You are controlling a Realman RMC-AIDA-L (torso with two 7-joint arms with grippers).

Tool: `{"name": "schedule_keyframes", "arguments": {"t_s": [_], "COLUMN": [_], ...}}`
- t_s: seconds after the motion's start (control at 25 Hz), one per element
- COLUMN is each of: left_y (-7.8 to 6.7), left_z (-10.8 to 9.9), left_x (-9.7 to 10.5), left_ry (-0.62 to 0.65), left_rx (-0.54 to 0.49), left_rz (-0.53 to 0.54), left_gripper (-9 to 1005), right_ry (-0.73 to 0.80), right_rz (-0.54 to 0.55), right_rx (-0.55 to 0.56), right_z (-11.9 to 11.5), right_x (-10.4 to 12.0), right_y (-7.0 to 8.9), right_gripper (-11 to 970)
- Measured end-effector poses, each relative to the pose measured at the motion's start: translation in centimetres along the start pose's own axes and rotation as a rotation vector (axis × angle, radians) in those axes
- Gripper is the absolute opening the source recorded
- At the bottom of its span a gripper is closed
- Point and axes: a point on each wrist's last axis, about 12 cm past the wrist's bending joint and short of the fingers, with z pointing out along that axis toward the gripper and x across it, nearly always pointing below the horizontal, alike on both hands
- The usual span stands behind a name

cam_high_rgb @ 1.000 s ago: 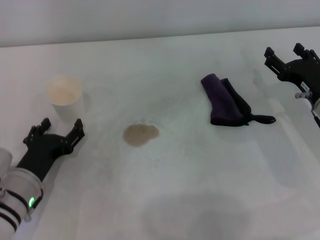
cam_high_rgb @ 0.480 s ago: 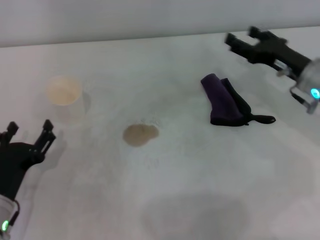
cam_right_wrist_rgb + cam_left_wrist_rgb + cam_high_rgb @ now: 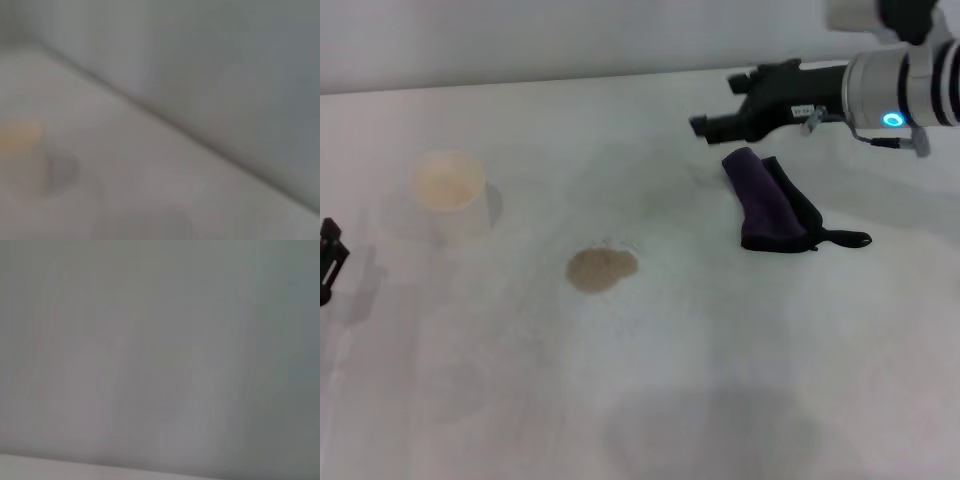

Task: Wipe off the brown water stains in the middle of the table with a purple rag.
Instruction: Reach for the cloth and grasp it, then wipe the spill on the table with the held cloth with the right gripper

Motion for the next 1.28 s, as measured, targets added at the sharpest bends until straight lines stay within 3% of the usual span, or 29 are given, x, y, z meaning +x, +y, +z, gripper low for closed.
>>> {"name": "schedule_keyframes", "arguments": {"t_s": [0.04,0.2,0.36,0.64,0.92,1.16,1.28], "left_y": [0.3,0.8,0.8,0.7,0.5,0.5,0.5], "left_z": [0.2,0.7,1.3,1.6,1.9,1.9,1.9], "left_x": [-0.2,-0.5,-0.8,-0.9,-1.0,-1.0,-1.0], "left_ry": [-0.008,-0.019,-0.022,-0.024,-0.029,-0.030,-0.030], "left_rx": [-0.013,-0.029,-0.024,-0.019,-0.013,-0.013,-0.013], "left_rz": [0.001,0.014,0.023,0.023,0.023,0.023,0.023], "left_gripper": [888,887,888,887,887,888,888], "right_ry": [0.109,0.226,0.314,0.351,0.378,0.373,0.336], "right_rz": [-0.018,-0.060,-0.087,0.005,0.022,0.037,0.060], "right_rx": [0.046,0.094,0.099,0.161,0.167,0.166,0.149], "right_z": [-0.1,-0.2,0.2,1.5,2.2,2.4,2.3], "right_x": [-0.6,-1.1,0.0,3.0,3.8,3.9,3.1], "right_y": [0.6,1.8,3.2,1.8,1.4,1.3,1.5], "right_gripper": [868,868,862,852,842,644,493]}}
